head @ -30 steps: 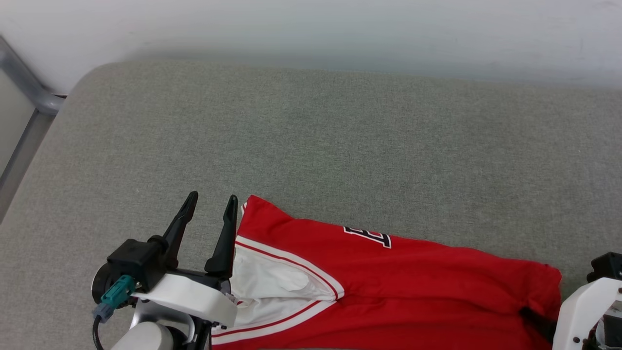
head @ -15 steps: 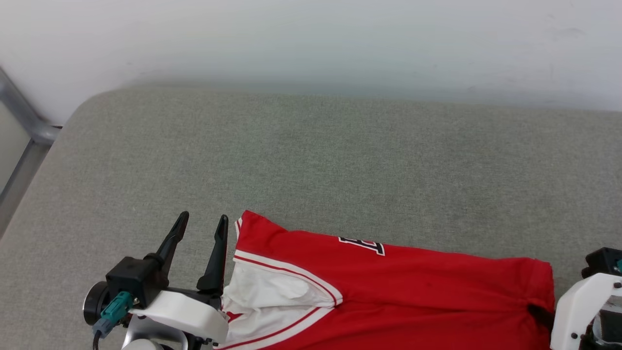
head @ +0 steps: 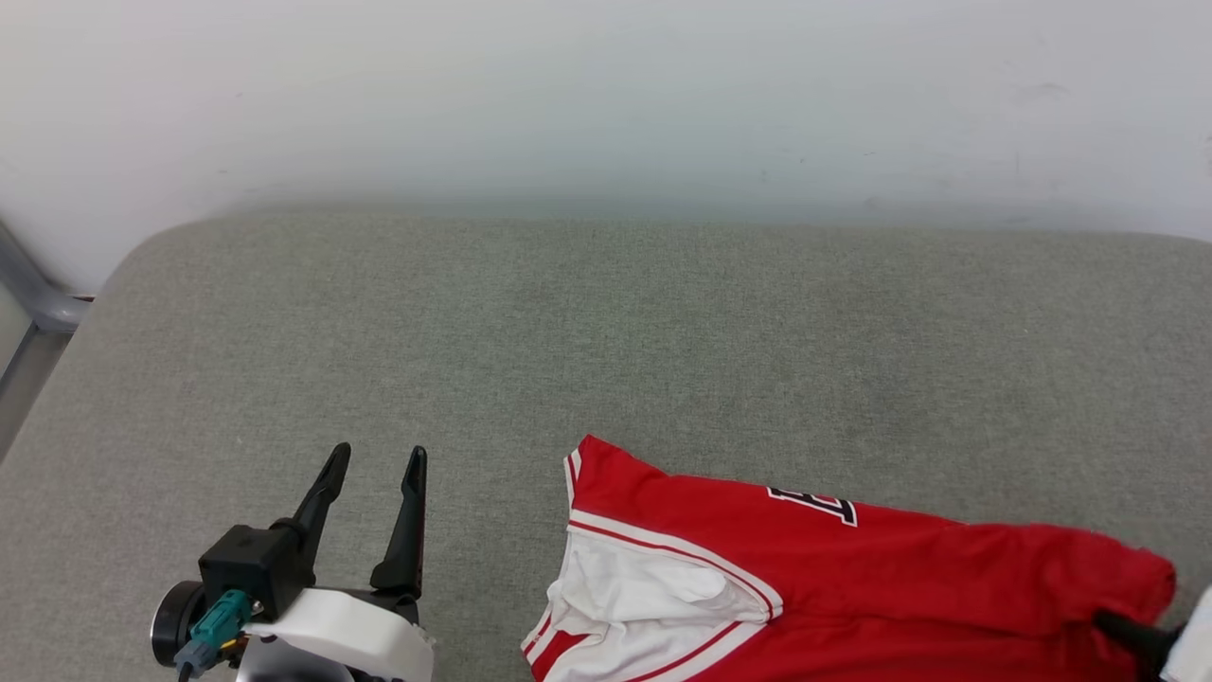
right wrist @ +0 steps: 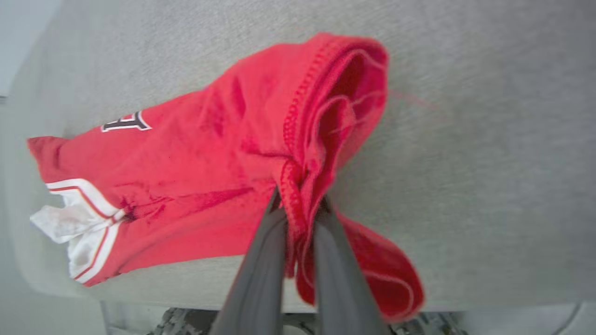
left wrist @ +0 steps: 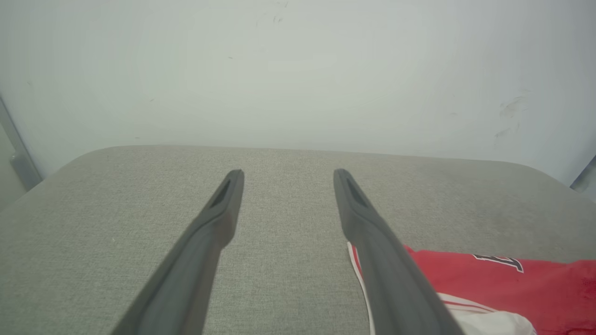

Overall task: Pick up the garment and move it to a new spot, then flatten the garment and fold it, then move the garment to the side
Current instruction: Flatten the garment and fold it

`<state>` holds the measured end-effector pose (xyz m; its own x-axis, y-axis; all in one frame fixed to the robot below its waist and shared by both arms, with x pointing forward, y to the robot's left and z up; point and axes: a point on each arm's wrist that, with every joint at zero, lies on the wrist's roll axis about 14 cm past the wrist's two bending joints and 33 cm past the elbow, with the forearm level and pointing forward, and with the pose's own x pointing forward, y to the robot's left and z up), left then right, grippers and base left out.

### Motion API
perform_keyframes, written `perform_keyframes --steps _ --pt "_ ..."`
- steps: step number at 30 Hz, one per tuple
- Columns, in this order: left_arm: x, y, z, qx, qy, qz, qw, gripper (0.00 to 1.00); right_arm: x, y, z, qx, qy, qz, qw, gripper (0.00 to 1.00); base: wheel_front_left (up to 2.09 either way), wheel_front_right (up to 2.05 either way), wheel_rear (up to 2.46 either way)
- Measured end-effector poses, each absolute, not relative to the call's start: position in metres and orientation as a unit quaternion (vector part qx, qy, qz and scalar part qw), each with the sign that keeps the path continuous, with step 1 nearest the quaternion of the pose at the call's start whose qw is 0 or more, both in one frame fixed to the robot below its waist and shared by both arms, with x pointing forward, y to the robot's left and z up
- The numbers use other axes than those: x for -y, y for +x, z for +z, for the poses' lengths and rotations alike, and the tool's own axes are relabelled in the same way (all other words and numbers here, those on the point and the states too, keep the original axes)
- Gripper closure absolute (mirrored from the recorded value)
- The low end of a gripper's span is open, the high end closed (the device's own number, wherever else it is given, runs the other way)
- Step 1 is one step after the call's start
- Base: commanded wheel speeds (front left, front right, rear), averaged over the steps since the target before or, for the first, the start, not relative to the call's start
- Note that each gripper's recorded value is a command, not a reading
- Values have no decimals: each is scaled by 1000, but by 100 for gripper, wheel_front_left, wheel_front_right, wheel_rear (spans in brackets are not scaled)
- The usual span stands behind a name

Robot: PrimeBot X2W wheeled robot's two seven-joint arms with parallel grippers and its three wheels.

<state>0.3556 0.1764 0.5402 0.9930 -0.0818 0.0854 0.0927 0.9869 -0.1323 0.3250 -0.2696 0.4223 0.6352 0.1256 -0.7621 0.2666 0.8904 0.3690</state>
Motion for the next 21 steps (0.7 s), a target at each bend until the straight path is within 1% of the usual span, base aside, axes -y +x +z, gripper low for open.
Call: perform_keyframes --steps 1,3,6,8,11,17,21 --pt "-177 354 540 40 -69 -42 996 0 228 332 431 -421 324 24 847 100 0 0 0" --pt "-178 353 540 40 -69 -41 996 0 208 336 443 -414 372 70 828 100 0 0 0" --pt "-178 351 539 39 -72 -40 996 0 186 340 456 -410 417 128 801 100 0 0 0" --pt "-179 349 538 39 -72 -40 996 0 163 344 462 -405 455 177 773 100 0 0 0" --pt "-181 350 540 43 -71 -37 996 0 125 345 464 -414 483 236 735 100 0 0 0" --pt "-183 353 540 43 -72 -34 996 0 58 345 463 -438 494 310 683 100 0 0 0" --pt "-187 357 536 37 -73 -29 996 0 20 347 464 -451 493 347 658 100 0 0 0"
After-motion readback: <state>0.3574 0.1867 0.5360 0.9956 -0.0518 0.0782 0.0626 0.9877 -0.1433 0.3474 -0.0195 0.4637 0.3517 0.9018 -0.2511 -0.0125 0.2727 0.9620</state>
